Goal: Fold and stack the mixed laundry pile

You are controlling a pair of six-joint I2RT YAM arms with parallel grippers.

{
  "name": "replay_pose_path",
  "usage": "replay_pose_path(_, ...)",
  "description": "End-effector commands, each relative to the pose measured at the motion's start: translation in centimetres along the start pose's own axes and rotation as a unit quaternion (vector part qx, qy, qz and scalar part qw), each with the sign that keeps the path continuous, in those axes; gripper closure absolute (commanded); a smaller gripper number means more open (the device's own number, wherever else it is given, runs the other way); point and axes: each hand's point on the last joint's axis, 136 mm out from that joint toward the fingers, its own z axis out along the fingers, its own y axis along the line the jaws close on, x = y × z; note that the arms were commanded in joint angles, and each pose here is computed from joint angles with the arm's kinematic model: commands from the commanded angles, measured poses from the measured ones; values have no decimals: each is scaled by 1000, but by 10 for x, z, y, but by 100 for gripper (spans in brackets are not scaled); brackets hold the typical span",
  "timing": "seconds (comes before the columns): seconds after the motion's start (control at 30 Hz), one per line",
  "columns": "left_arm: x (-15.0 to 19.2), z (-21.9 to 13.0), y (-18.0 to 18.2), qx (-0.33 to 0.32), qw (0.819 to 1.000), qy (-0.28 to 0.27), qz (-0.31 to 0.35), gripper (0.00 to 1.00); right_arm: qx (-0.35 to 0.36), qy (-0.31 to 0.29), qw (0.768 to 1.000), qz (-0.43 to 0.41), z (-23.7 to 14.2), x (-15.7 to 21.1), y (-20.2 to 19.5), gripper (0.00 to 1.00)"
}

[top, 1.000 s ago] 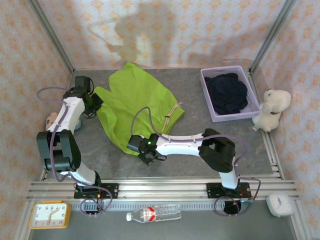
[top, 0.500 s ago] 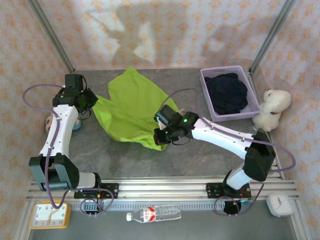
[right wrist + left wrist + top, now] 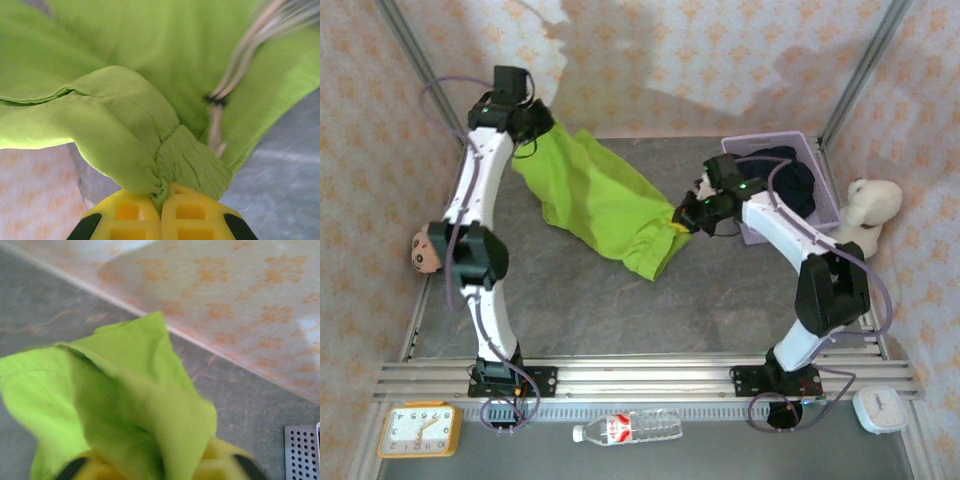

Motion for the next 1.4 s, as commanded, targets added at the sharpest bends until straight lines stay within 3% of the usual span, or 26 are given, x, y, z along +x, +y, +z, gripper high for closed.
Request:
replay_pose_path(0.0,30,41,-5,-22,998,60,9,1,33,-78,996,40,-10,-58,-28,68)
replay_pose_path(0.07,34,57,5,-41,997,61,-24,0,53,-112,992,36,-15,-85,-34,34)
replay_pose_path(0.1,37,60,7,-45,996,65,-31,0,59,-127,990,22,-20,-95,-29,26)
replay_pose_path(0.17,41,58,9,-51,996,71,-32,0,59,-138,989,-3,-27,-104,-16,23)
replay_pose_path(0.3,38,34,13,-65,996,64,0,0,87,-129,987,-47,-32,-93,-4,25)
replay_pose_path(0.47,59,20,25,-62,995,76,26,1,135,-89,984,-78,-4,-40,-5,32)
replay_pose_path(0.6,100,36,41,-52,992,113,6,17,143,-66,985,-77,29,-6,-11,36)
replay_pose_path(0.67,123,48,48,-51,990,132,-11,30,157,-51,983,-78,45,3,-17,39)
replay_pose_path(0.77,148,64,57,-61,987,149,-13,34,186,-49,978,-76,60,-2,-29,40)
replay_pose_path(1.03,214,94,86,-112,969,221,1,30,311,-48,948,-50,72,-12,-89,42)
replay_pose_path(1.2,264,75,96,-125,958,256,8,30,366,-50,929,-33,48,-15,-131,42)
replay_pose_path(1.37,319,32,95,-111,951,287,-20,33,350,-70,933,-45,21,-33,-137,39)
